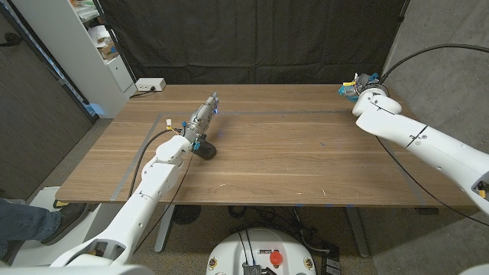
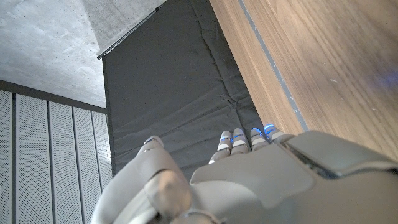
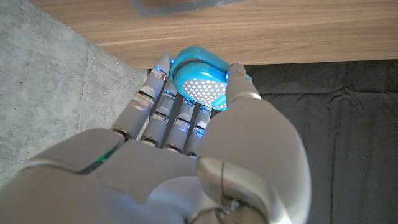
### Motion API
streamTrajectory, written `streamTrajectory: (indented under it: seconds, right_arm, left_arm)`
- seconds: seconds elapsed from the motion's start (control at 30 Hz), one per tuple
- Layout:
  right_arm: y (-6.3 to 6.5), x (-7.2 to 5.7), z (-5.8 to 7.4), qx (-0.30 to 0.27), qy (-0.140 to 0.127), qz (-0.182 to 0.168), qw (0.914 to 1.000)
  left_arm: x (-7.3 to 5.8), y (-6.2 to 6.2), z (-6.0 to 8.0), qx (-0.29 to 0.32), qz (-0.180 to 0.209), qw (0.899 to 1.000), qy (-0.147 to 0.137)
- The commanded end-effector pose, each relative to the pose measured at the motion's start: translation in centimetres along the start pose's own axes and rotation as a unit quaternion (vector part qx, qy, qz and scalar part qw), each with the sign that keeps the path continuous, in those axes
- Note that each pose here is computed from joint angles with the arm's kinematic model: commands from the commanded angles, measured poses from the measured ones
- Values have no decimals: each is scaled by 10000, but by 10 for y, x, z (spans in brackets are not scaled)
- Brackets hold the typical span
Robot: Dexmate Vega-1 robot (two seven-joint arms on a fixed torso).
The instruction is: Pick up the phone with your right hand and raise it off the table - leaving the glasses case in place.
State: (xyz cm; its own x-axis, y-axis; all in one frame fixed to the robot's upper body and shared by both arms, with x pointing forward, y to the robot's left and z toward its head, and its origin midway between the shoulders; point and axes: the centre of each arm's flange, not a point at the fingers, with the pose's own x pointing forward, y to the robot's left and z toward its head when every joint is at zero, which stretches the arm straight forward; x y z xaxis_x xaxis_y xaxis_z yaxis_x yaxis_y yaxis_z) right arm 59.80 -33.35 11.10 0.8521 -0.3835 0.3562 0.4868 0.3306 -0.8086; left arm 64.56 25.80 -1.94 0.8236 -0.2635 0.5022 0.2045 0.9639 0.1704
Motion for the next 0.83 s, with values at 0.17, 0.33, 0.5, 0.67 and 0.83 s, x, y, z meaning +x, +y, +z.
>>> streamTrajectory:
  seconds: [0.17,0.33,0.5,0.67,0.83]
  right_arm:
    - [-20,-3,14,-67,-83,-207,9997]
    - [-24,-3,17,-81,-80,-234,9997]
    - [-25,-3,19,-96,-113,-221,9996]
    - [-26,-3,22,-122,-129,-238,9996]
    - [-26,-4,24,-105,-148,-254,9995]
  left_arm:
    - [-1,3,0,-15,-1,10000,0]
    - [-4,4,1,-18,14,10000,-21]
    - [-6,4,1,-19,12,10000,-15]
    - [-9,4,-1,-12,27,10000,4]
    - [-14,9,1,4,46,10000,-35]
